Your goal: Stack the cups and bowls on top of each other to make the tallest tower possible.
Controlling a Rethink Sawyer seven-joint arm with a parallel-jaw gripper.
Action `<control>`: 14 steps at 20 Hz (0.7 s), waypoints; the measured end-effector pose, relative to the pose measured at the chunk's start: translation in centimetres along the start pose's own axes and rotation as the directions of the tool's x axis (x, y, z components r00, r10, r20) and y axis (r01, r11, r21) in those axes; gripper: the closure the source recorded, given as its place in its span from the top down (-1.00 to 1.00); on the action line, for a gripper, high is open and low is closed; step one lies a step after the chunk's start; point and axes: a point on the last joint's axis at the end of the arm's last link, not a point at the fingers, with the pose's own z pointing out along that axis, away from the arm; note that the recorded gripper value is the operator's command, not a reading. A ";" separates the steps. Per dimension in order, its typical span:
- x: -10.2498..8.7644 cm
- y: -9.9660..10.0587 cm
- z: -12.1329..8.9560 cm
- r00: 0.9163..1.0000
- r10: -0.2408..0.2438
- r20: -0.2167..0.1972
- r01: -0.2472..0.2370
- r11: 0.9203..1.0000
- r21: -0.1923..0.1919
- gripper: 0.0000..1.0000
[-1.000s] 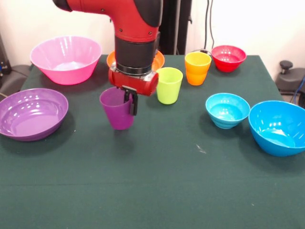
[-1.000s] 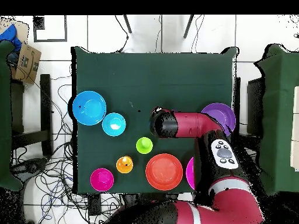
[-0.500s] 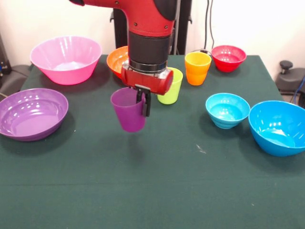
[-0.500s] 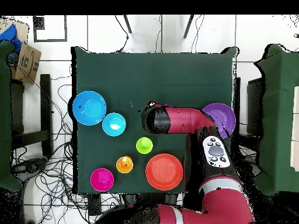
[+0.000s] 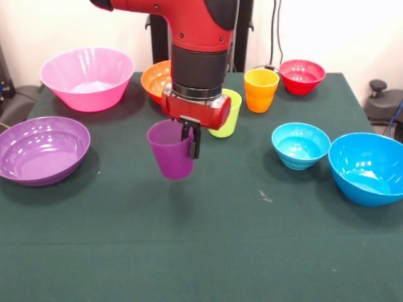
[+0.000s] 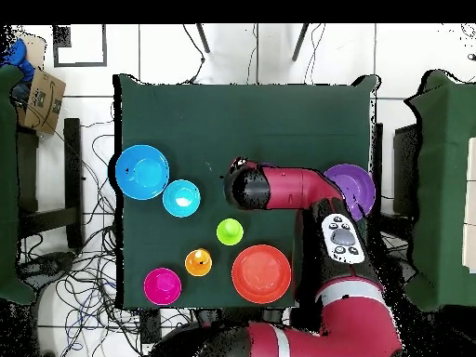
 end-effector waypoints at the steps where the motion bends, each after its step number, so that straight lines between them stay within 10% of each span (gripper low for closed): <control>1: -0.2 -0.2 0.1 1.000 0.006 0.000 -0.006 1.000 0.000 -1.00; 14: -1.1 -2.3 2.1 0.999 0.047 -0.012 -0.047 0.999 0.006 -1.00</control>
